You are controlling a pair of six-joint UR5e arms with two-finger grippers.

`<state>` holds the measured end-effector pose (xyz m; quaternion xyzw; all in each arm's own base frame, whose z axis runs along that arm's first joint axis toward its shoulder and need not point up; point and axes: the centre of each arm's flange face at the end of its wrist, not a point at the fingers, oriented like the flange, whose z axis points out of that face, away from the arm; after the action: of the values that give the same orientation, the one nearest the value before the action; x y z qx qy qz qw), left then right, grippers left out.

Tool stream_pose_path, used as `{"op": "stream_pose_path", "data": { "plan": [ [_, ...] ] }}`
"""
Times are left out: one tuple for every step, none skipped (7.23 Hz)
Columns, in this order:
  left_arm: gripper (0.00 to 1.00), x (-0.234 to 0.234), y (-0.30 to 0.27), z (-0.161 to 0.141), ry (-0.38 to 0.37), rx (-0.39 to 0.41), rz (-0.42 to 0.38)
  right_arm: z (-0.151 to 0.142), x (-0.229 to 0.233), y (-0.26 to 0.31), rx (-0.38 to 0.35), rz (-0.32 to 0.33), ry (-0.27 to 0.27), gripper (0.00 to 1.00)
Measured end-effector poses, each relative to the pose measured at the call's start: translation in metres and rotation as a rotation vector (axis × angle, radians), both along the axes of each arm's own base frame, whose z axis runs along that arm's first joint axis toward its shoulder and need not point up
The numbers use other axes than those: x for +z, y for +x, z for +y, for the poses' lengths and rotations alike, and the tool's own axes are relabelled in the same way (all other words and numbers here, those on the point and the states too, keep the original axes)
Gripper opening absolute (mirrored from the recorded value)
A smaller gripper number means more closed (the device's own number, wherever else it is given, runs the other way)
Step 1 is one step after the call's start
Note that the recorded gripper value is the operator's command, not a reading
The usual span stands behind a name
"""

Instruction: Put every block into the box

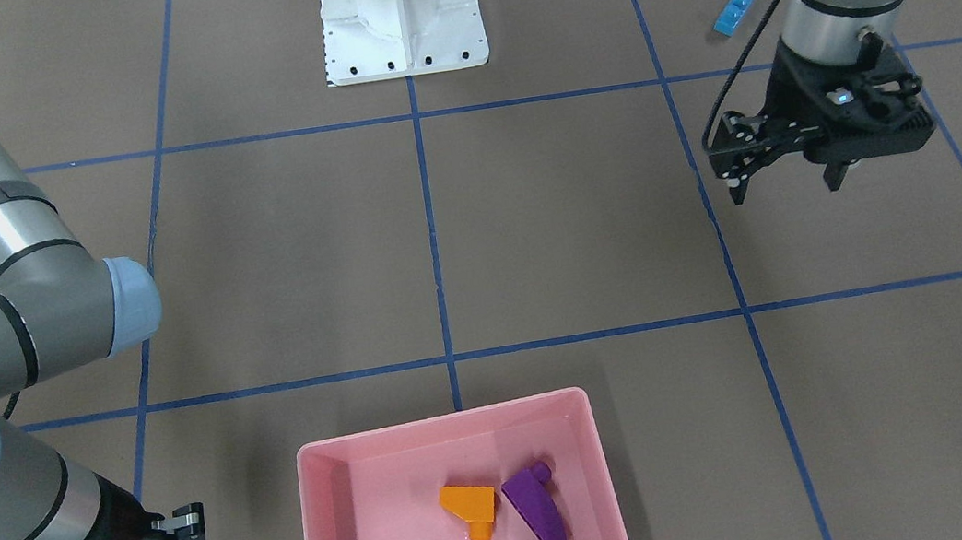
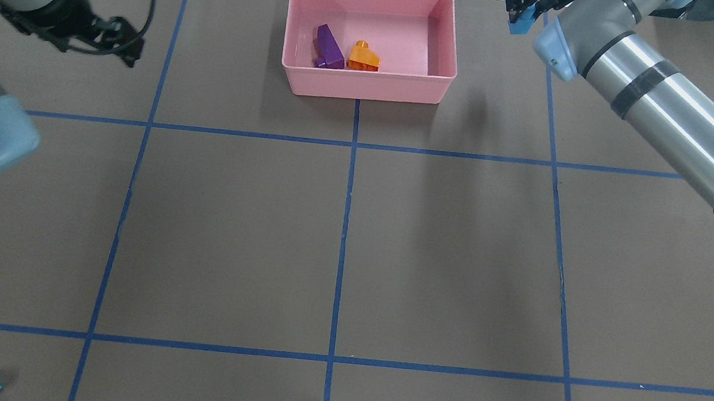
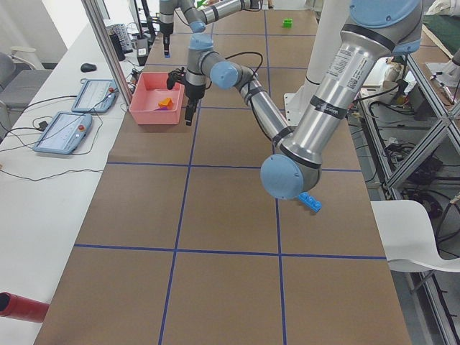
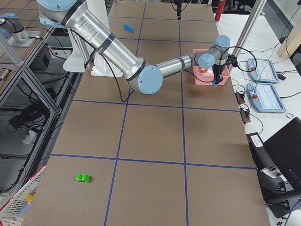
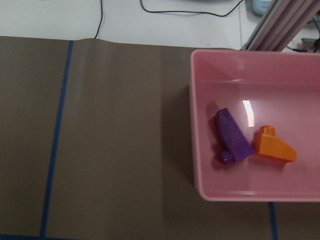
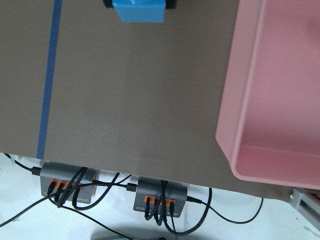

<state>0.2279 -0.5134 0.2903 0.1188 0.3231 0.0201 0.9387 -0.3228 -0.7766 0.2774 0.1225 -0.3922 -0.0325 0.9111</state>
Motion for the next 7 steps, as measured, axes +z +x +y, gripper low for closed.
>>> {"op": "stream_pose_path", "data": {
  "plan": [
    [1.0, 0.048, -0.031, 0.04, -0.009, 0.059, -0.052, -0.004, -0.039, 0.01, -0.003, -0.021, -0.025, 0.0],
    [1.0, 0.083, -0.059, 0.08, -0.029, 0.091, -0.085, -0.007, -0.072, 0.01, -0.001, -0.032, -0.046, 0.0],
    [1.0, 0.106, -0.08, 0.111, -0.045, 0.1, -0.098, -0.011, -0.1, -0.003, 0.005, -0.038, -0.057, 0.0],
    [1.0, 0.13, -0.096, 0.136, -0.05, 0.098, -0.098, -0.014, -0.124, -0.029, 0.019, -0.038, -0.045, 0.0],
    [1.0, 0.156, -0.11, 0.162, -0.046, 0.092, -0.078, -0.011, -0.134, -0.065, 0.053, -0.035, -0.014, 0.0],
    [1.0, 0.181, -0.126, 0.193, -0.047, 0.089, -0.049, -0.001, -0.136, -0.103, 0.094, -0.032, 0.024, 0.0],
    [1.0, 0.203, -0.144, 0.227, -0.05, 0.097, -0.022, 0.009, -0.137, -0.132, 0.121, -0.027, 0.06, 0.0]
  ]
}}
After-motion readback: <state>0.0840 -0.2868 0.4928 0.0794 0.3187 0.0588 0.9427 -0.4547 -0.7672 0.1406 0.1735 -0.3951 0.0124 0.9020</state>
